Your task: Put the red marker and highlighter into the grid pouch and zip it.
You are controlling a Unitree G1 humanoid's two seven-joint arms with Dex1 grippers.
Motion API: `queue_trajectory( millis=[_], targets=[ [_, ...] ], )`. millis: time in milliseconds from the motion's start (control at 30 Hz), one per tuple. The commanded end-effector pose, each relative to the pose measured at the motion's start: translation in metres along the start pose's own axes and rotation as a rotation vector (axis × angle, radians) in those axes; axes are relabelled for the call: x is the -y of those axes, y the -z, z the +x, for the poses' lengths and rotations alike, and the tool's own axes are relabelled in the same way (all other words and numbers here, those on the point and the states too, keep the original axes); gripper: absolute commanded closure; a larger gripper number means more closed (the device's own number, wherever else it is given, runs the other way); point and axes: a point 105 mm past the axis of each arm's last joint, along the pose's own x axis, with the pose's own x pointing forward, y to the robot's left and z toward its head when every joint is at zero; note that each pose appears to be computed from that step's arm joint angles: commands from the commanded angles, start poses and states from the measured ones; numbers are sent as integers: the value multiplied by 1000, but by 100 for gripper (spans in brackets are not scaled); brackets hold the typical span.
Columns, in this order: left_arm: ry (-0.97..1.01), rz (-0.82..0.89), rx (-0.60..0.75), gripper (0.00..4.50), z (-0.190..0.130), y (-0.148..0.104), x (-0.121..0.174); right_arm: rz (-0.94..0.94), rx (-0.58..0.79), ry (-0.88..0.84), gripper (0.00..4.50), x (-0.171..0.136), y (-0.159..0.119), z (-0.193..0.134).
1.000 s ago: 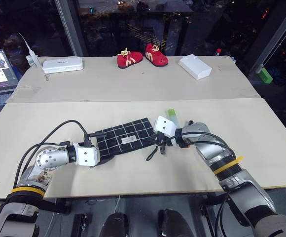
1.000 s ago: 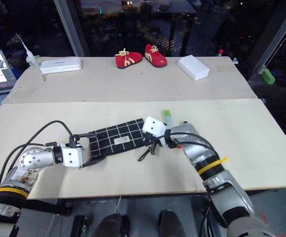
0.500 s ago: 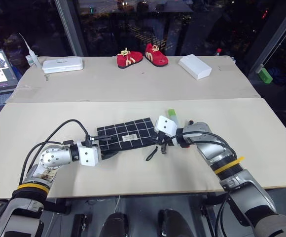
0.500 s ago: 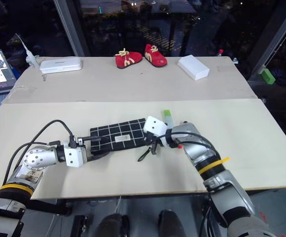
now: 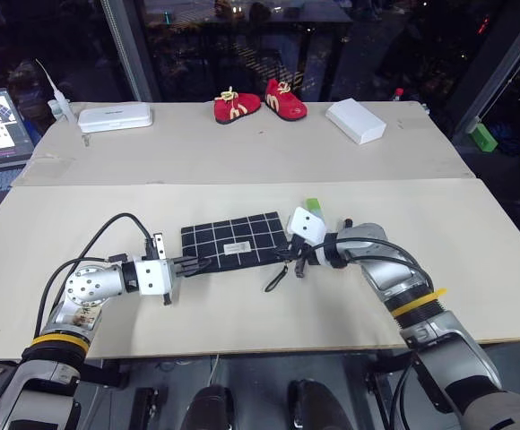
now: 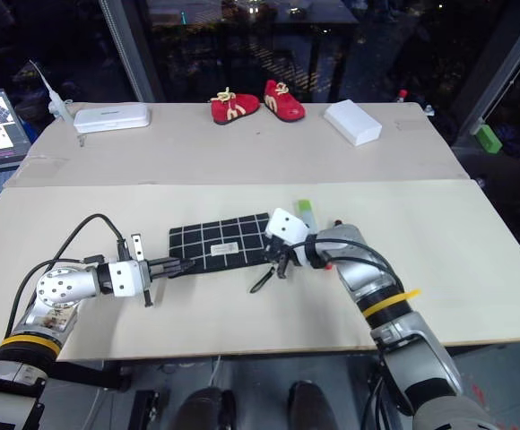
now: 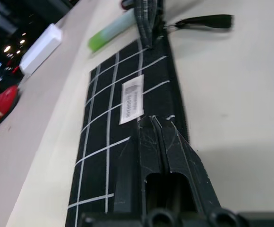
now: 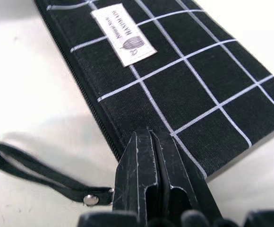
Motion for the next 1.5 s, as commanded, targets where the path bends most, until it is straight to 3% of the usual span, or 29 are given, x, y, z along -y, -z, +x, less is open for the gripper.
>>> queue_trajectory(
  millis=[33,233,467,633,800,1133,1233,1400,1500],
  targets=[
    [-50,-27,21,450,-2,-5,-10,77,119,24,337,13,-33,-15],
    [-155,-140,56,450,-4,-7,-20,220,280,-81,136,10,-73,-45],
    [-201,-183,78,450,-9,-15,-32,154,283,0,136,22,-76,-56],
    [-271,-162,25,450,-36,-14,-58,159,305,78,136,30,-73,-56],
    [-216,-152,-24,450,-48,-12,-53,160,266,74,1,23,-59,-47],
    [-121,-161,-89,450,-55,-2,-27,145,196,15,1,0,-38,-16],
    [-139,-194,-86,377,-58,-1,-28,149,168,49,0,5,-31,-8],
    [-152,-236,-63,185,-62,-3,-30,169,150,46,0,8,-28,0],
    [-145,-234,-66,67,-63,-3,-28,165,154,49,81,10,-30,3]
  ],
)
